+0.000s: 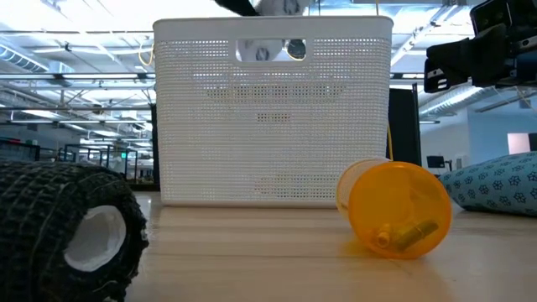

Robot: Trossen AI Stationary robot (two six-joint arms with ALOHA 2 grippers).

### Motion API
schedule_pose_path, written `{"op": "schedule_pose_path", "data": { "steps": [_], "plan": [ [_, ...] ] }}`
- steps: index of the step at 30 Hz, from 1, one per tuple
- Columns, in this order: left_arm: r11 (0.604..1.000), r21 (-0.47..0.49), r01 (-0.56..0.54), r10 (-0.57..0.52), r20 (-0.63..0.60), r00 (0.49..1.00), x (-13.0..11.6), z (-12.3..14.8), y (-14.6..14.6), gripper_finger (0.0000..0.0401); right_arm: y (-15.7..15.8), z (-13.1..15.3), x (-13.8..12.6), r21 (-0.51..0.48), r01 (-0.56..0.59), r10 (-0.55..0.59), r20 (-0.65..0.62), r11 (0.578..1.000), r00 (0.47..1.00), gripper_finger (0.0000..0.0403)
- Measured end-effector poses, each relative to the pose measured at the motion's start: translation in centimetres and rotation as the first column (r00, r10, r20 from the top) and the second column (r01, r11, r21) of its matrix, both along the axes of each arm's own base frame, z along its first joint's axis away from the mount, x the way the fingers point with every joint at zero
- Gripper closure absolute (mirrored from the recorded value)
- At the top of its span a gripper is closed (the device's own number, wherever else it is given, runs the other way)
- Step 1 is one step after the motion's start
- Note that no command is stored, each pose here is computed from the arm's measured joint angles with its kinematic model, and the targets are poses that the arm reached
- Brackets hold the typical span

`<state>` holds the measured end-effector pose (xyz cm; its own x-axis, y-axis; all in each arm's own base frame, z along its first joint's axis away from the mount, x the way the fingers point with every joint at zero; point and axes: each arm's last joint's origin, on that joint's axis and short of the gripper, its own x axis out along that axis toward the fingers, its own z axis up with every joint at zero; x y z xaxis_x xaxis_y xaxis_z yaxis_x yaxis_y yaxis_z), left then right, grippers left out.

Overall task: Pick & place medical supplies in basket/bin
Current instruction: Put the mailer bag into the basket

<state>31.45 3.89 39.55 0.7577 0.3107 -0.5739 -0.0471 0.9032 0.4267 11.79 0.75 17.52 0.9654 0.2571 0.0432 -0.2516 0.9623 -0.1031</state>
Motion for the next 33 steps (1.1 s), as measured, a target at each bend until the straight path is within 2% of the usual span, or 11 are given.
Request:
{"op": "schedule_pose_path", "data": {
  "steps": [5, 9, 12, 23, 30, 33],
  "plan": [
    [0.997, 0.028, 0.073, -0.066, -0.209, 0.976, 2.5, -2.2, 2.8, 0.0401, 0.0, 0.0, 0.0, -0.001, 0.0, 0.0, 0.0, 1.0, 1.0, 0.0403],
    [0.988, 0.016, 0.152, -0.134, -0.386, 0.913, 3.6, -4.5, 4.2, 0.0401, 0.0, 0.0, 0.0, -0.002, 0.0, 0.0, 0.001, 1.0, 1.0, 0.0403],
    [0.98, 0.012, 0.2, -0.171, -0.468, 0.867, 3.8, -5.4, 5.1, 0.0401, 0.0, 0.0, 0.0, -0.003, 0.0, 0.0, 0.001, 1.0, 1.0, 0.0403],
    [0.956, 0.005, 0.294, -0.226, -0.626, 0.746, 6.3, -10.5, 7.1, 0.0401, 0.0, -0.2, 0.0, -0.002, 0.001, -0.001, -0.018, 1.0, 1.0, 0.0403],
    [0.955, -0.027, 0.295, -0.223, -0.722, 0.655, 8.0, -15.0, 7.9, 0.0401, 0.0, -0.2, 0.0, -0.002, 0.0, 0.0, -0.022, 1.0, 1.0, 0.0403],
    [0.956, -0.04, 0.291, -0.224, -0.741, 0.633, 8.5, -16.4, 8.1, 0.0401, 0.0, -0.2, 0.0, -0.002, 0.0, 0.0, -0.022, 1.0, 1.0, 0.0403]
  ]
}}
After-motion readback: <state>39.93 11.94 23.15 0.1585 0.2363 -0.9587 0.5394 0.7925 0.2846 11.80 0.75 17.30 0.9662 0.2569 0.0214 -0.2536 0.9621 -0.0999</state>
